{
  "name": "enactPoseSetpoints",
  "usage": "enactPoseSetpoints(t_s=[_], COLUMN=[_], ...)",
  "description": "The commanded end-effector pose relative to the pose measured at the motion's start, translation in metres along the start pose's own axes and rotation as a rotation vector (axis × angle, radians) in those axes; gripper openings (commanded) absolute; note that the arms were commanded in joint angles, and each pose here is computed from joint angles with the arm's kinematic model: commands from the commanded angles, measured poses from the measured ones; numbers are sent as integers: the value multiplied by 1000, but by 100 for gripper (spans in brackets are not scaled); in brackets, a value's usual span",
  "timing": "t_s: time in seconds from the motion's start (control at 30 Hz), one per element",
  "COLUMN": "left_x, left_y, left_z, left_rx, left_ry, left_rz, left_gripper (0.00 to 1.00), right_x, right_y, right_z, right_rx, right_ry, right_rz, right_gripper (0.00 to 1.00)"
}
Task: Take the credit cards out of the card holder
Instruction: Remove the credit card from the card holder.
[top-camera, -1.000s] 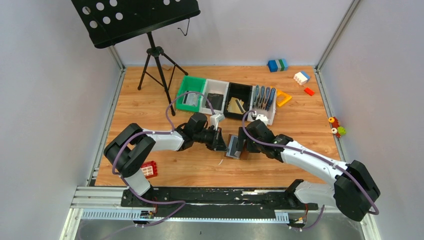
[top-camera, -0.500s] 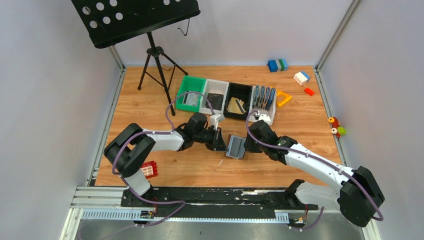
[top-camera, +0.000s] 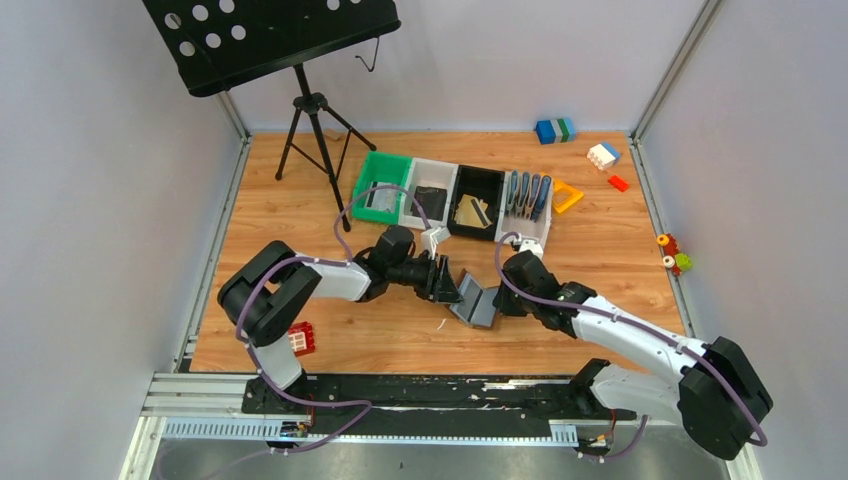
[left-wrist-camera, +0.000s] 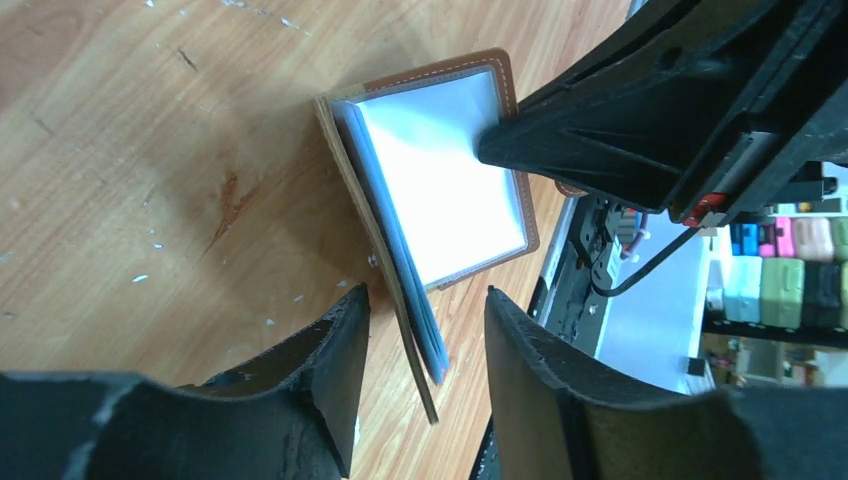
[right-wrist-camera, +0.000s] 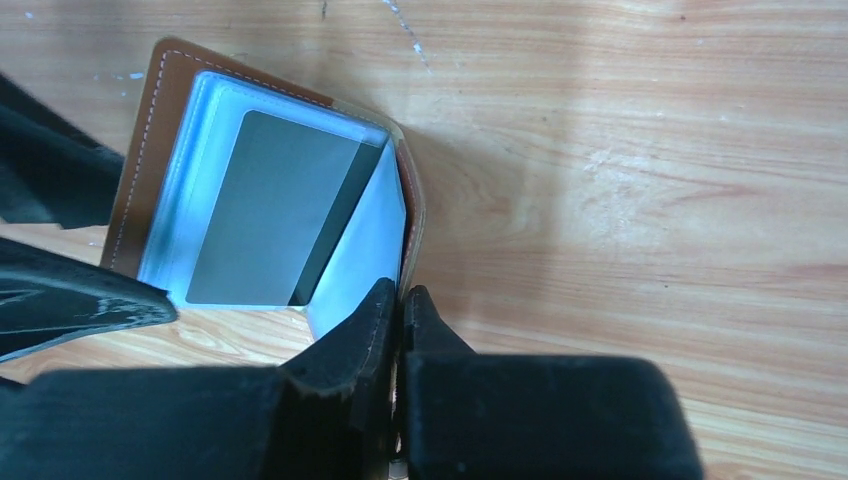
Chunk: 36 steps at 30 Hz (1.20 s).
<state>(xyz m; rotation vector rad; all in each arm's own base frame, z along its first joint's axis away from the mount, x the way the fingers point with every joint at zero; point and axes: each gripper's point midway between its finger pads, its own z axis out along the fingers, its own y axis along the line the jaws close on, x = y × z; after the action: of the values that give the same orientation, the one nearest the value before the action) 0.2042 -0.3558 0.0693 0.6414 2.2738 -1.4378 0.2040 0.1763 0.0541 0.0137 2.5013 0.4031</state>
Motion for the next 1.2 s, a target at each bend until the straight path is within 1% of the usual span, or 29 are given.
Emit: enactPoseSetpoints(t_s=[0.0,0.1,0.13,0.2,0.23,0.27,0.3,0.37,0.47,0.53,0.6,0.63,0.73,0.87,0.93,1.0,1.03,1.1,1.13,1.17], left_x=[3,5,6,8,7,8,6,4,-1,-6,-11,-12,-15,-17,-17,-18,-18,-19,-19,-19], left_y=[-5,-3,-2,1,2,3,5,7,7,4,0,-1,0,3,5,7,8,9,10,10], left_z=[8,13,14,16,17,16,15,12,5,-1,-6,-8,-13,-18,-20,-21,-22,-23,-23,-23], left_rx=[78,98,102,95,88,80,56,38,30,38,38,30,3,-36,-56,-71,-78,-87,-90,-92], left_ry=[15,27,32,39,40,41,40,29,-2,-32,-57,-65,-87,-106,-113,-116,-118,-123,-122,-122], left_rz=[-24,-50,-58,-67,-64,-63,-52,-43,-36,-28,-10,-2,20,39,45,47,49,55,54,54], left_gripper=[54,54,53,46,41,34,20,12,8,7,7,7,7,6,7,6,6,6,6,6], right_x=[-9,-8,-9,-9,-9,-8,-9,-9,-5,-5,-8,-12,-22,-41,-52,-61,-65,-71,-71,-73], right_y=[17,19,20,21,21,20,9,-5,-23,-27,-27,-24,-11,25,45,66,79,99,106,115], right_z=[-4,-5,-5,-6,-6,-6,-6,-7,-10,-13,-17,-20,-31,-58,-74,-89,-96,-104,-104,-104], right_rx=[-98,-111,-117,-123,-125,-120,-56,18,113,137,140,130,71,-111,-210,-313,-372,-458,-484,-510], right_ry=[-42,-43,-45,-45,-45,-42,-46,-42,-23,-15,-18,-25,-48,-99,-129,-150,-153,-158,-145,-141], right_rz=[5,5,5,6,7,1,0,-12,-34,-44,-50,-50,-50,-54,-56,-59,-67,-77,-83,-88], right_gripper=[0,0,0,0,0,0,3,8,26,43,54,55,56,57,61,61,59,51,46,38])
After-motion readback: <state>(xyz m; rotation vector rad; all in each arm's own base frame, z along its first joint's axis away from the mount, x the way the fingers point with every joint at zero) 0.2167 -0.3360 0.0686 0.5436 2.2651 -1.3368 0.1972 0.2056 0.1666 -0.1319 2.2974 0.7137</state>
